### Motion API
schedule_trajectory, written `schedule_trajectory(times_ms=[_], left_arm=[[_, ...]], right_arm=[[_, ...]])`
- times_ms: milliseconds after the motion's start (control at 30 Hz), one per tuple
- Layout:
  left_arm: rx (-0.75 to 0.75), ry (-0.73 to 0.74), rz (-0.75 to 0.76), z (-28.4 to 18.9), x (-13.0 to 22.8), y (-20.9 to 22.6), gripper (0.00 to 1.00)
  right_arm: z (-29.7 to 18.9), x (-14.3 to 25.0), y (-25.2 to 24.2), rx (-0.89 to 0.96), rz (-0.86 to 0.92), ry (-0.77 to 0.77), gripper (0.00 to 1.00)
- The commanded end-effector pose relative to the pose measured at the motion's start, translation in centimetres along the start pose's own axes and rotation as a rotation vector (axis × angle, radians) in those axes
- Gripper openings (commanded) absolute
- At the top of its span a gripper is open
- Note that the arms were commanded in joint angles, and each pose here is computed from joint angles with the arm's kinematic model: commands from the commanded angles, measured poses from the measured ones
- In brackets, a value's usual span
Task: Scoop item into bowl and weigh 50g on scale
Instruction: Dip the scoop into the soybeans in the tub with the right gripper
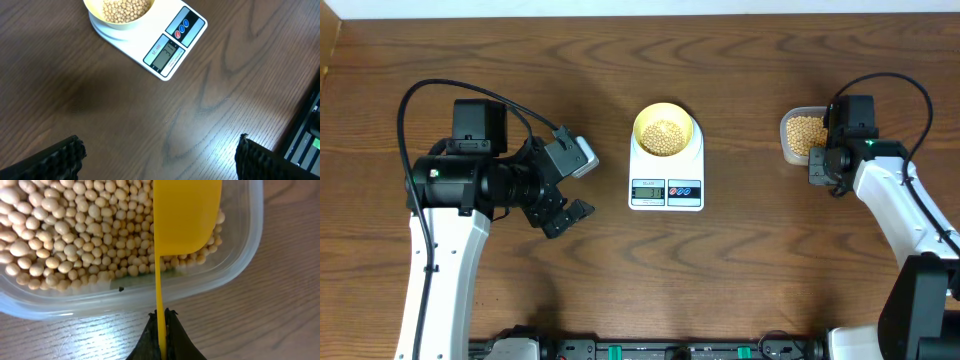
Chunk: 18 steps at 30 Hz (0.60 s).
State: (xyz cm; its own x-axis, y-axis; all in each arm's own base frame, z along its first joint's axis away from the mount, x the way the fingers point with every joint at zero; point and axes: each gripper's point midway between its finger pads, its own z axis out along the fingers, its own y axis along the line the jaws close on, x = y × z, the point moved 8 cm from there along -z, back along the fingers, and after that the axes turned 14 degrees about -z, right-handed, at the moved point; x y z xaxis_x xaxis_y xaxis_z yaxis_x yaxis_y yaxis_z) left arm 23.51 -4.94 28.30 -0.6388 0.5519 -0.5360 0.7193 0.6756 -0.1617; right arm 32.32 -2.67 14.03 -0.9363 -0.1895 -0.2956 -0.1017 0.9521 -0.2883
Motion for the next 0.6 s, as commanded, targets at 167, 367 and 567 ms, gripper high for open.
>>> schedule_trajectory(times_ms=[167,367,567], left_arm=[[0.004,-0.006,0.005,-0.1,-0.1,0.1,0.98],[0.004,-0.006,0.005,-0.1,-0.1,0.1,0.98],[0.004,-0.006,0.005,-0.1,-0.1,0.1,0.98]], right_arm=[[-0.1,-0.1,1.2,-0.117,-0.063,-0.02,0.01],[-0.3,-0.3,2.3,-0.238,-0.08,-0.047,0.01],[-0.5,-0.4,2.7,-0.356,-0.015,-0.068,0.01]])
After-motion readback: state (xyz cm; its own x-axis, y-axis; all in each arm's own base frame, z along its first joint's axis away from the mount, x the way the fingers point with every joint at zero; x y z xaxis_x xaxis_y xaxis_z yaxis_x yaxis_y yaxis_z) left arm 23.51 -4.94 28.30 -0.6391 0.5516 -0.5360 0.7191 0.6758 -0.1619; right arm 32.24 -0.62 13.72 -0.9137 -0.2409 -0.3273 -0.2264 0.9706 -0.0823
